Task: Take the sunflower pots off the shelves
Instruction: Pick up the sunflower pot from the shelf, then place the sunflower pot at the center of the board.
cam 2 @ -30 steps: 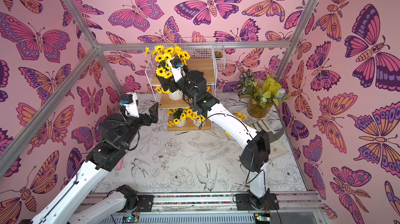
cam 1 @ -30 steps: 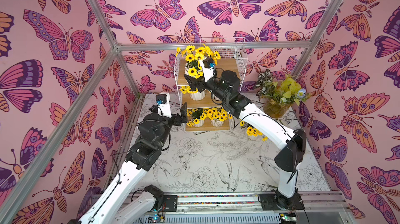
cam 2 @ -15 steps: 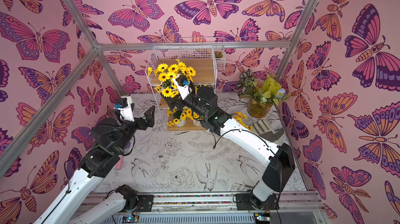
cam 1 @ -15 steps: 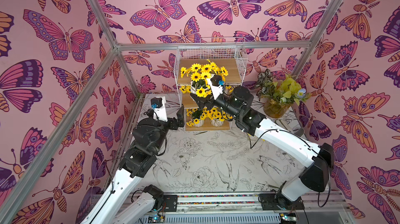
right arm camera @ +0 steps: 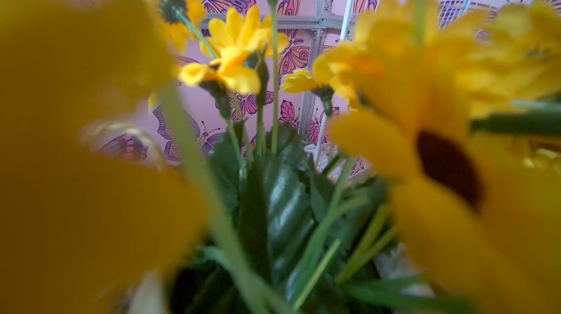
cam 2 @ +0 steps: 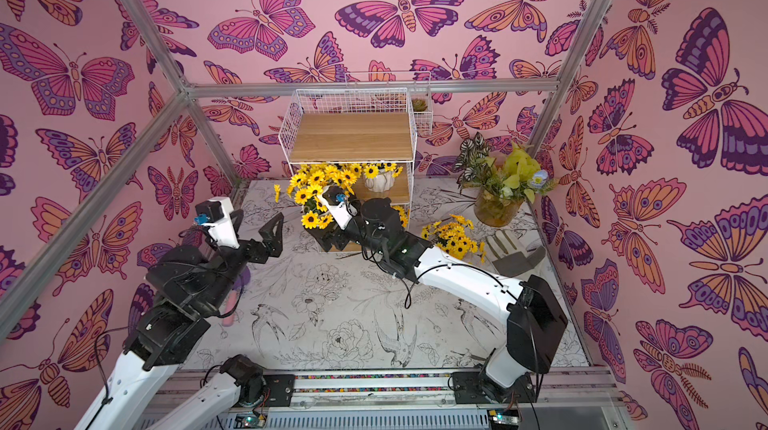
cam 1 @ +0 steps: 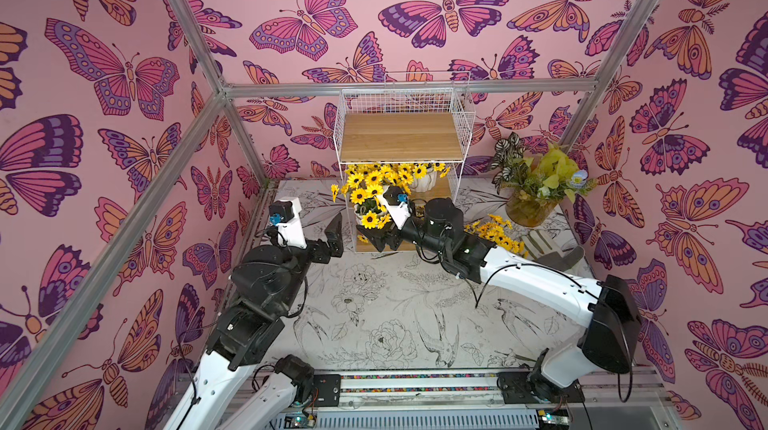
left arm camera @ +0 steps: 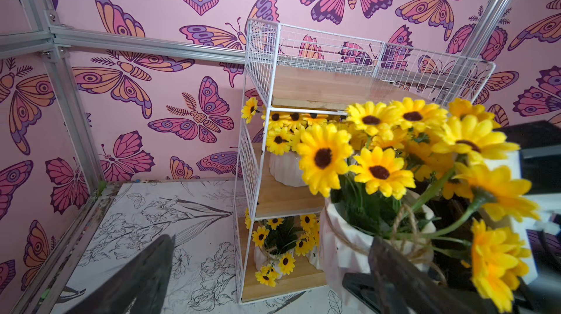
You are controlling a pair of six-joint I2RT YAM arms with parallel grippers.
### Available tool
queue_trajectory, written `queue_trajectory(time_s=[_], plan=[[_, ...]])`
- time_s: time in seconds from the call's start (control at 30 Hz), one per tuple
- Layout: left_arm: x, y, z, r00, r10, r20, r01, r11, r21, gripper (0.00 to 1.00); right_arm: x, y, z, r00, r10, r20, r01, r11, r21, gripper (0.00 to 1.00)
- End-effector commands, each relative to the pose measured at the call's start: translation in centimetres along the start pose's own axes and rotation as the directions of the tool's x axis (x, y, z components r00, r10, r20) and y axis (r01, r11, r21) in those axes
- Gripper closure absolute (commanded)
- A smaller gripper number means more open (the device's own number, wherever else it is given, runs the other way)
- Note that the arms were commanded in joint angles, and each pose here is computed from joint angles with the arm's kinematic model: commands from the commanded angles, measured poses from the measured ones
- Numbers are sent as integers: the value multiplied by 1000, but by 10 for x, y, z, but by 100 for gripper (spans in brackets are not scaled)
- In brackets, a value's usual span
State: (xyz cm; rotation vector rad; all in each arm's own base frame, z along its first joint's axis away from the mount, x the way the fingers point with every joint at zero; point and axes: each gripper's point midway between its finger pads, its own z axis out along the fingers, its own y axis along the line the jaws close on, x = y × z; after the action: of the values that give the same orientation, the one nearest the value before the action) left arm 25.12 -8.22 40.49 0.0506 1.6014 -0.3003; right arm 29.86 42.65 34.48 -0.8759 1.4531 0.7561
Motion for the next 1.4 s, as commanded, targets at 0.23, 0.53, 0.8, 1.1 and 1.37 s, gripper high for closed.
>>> queue_trajectory(time_s=[0.23, 0.53, 0.8, 1.1, 1.37], plan=[[27, 15, -27, 994, -75, -76, 73, 997, -35, 0, 20, 34, 49, 991, 67, 112, -61, 997, -50, 55], [37, 29, -49, 994, -90, -65, 86, 994, -71, 0, 80, 45, 102, 989, 140, 49, -136, 988, -75, 54], [49, 31, -50, 992, -77, -100, 69, 994, -79, 0, 118, 54, 141, 985, 171, 14, -169, 981, -96, 54], [58, 32, -44, 990, -76, -120, 66, 994, -91, 0, 157, 68, 178, 981, 194, -6, -193, 974, -121, 54], [61, 36, -42, 991, -71, -116, 58, 992, -112, 0, 192, 87, 204, 982, 186, -40, -190, 970, -150, 53]])
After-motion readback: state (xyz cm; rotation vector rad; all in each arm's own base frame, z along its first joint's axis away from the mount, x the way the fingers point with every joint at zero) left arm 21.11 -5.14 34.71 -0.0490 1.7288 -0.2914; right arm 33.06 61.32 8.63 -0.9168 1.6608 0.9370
